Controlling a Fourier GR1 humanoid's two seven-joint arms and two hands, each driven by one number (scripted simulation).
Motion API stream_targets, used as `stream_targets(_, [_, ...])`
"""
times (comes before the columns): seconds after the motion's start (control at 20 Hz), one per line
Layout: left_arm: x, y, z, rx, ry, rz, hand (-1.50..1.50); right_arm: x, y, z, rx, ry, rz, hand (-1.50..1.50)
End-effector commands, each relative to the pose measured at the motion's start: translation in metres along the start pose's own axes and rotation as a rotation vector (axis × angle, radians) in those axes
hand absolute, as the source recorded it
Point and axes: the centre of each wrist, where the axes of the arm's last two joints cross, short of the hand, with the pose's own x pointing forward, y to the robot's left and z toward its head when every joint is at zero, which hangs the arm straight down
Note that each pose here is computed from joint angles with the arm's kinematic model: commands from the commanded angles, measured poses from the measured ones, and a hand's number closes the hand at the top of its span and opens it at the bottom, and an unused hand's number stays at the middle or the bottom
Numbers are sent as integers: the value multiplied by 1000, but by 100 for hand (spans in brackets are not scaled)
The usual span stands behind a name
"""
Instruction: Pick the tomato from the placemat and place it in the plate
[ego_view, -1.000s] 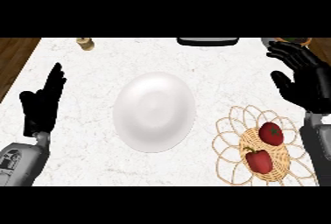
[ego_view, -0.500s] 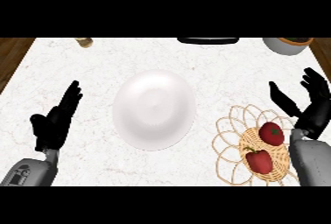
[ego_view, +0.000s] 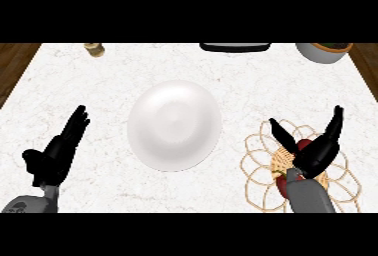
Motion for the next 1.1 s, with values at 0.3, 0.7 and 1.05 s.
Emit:
stream_targets(0.3, [-10,4,8,8,9,7,0,-29,-21,17,170,250,347,-150])
stream_targets(0.7, [-10,-2,11,1,11,16,0,33,-35,12,291,451,524,-150])
stream_targets(1.05, [-12,-1,1,8,9,8,0,70,-53,-16,300,543,606,-150])
